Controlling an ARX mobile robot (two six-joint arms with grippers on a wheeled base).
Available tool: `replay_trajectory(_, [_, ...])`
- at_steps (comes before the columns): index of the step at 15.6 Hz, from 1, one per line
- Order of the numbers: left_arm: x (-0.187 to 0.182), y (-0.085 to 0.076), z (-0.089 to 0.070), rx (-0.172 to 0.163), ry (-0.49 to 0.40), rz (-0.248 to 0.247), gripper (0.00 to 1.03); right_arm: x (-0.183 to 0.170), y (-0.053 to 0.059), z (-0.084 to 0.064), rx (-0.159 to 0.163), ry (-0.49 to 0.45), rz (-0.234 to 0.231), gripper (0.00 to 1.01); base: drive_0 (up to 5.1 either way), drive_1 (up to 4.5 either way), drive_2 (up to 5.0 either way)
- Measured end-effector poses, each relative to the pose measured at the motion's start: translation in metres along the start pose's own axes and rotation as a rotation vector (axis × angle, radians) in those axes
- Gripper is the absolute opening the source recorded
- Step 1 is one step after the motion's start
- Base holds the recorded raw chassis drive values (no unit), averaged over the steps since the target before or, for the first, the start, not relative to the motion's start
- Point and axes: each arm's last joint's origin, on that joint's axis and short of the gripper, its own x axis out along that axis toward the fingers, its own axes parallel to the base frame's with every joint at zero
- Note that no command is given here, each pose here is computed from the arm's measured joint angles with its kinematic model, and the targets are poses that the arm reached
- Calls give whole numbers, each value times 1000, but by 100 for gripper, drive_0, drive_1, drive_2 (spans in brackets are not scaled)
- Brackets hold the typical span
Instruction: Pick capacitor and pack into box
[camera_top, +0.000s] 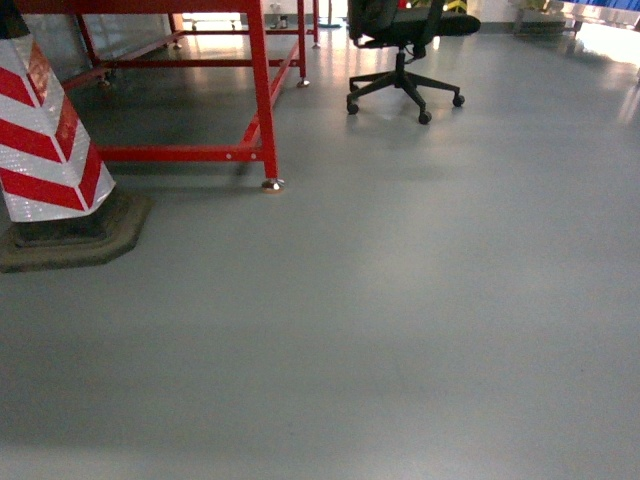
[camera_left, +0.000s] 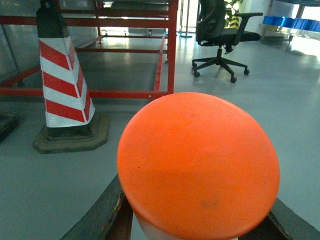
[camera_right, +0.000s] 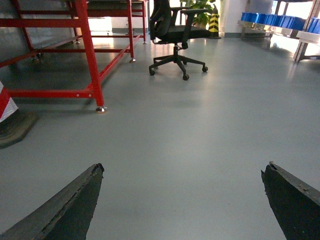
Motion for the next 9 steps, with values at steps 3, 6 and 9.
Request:
replay_trajectory(3, [0, 0, 0, 0, 3, 3, 44, 0, 0, 0, 0, -3, 0, 98, -508, 238, 238])
replay_trajectory(6, [0, 0, 0, 0, 0, 0, 44, 0, 0, 0, 0, -2, 0, 98, -508, 238, 238])
replay_trajectory(9, [0, 0, 0, 0, 3, 0, 44, 0, 0, 0, 0, -1, 0, 98, -508, 238, 238])
